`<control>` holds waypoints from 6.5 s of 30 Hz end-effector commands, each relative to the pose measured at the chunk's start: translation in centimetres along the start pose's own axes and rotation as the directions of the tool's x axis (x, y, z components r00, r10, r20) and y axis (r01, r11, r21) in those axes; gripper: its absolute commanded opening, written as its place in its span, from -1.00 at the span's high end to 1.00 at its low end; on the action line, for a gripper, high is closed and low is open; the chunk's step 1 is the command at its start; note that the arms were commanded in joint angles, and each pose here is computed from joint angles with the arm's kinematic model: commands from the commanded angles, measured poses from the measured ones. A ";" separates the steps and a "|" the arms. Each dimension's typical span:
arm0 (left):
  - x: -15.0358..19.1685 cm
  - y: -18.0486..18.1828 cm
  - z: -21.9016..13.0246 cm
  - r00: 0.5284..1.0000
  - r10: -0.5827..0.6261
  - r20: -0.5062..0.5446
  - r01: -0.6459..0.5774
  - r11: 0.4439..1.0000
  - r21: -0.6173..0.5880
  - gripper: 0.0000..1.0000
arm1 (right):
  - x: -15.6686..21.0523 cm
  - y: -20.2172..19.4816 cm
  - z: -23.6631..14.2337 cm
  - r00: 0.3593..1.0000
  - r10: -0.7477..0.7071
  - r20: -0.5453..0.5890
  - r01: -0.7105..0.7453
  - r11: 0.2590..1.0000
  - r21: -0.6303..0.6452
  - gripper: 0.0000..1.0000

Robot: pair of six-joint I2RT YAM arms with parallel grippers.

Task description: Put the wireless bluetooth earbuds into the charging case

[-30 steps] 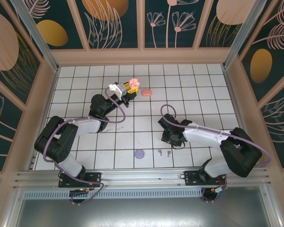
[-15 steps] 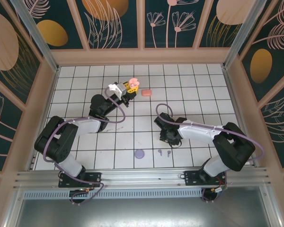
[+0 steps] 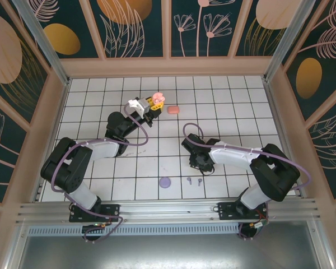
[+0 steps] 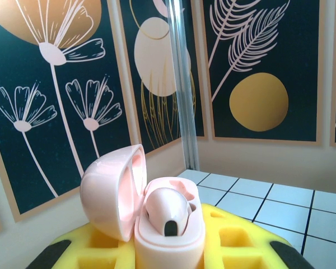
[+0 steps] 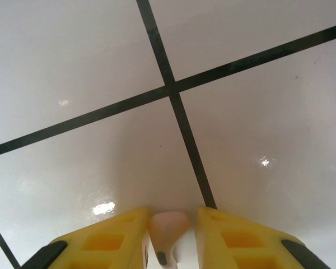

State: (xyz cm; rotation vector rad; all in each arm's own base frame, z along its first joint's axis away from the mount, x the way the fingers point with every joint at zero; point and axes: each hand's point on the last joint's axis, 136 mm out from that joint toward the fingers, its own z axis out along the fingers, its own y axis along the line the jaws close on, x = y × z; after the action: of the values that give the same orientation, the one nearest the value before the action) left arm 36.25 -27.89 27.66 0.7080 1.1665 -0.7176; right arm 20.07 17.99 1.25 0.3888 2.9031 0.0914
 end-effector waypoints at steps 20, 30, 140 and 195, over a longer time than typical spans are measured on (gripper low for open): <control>-1.9 -0.7 0.5 0.998 0.052 0.036 -0.054 0.998 0.043 1.00 | -6.6 3.7 -6.7 0.969 -0.022 0.247 0.061 0.987 -0.151 0.68; -2.2 -0.5 1.2 0.996 0.084 0.020 -0.085 0.995 0.048 1.00 | -15.3 8.0 -17.7 0.861 0.050 0.506 0.157 0.921 -0.358 0.73; -3.6 -0.8 4.1 0.980 0.196 0.032 -0.199 0.967 0.157 1.00 | -16.5 20.4 -23.0 0.590 -0.206 0.781 0.688 0.634 -0.353 0.79; -4.1 -1.5 3.4 0.992 0.109 0.070 -0.120 0.977 0.178 1.00 | -20.7 19.4 -32.2 0.666 0.115 0.737 0.572 0.555 -0.604 -0.32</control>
State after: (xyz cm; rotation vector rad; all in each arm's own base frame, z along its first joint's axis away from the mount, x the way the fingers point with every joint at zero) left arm 37.12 -31.03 30.64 0.8874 1.0717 -0.7362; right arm 37.42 29.84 36.02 -0.1724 1.8502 0.9063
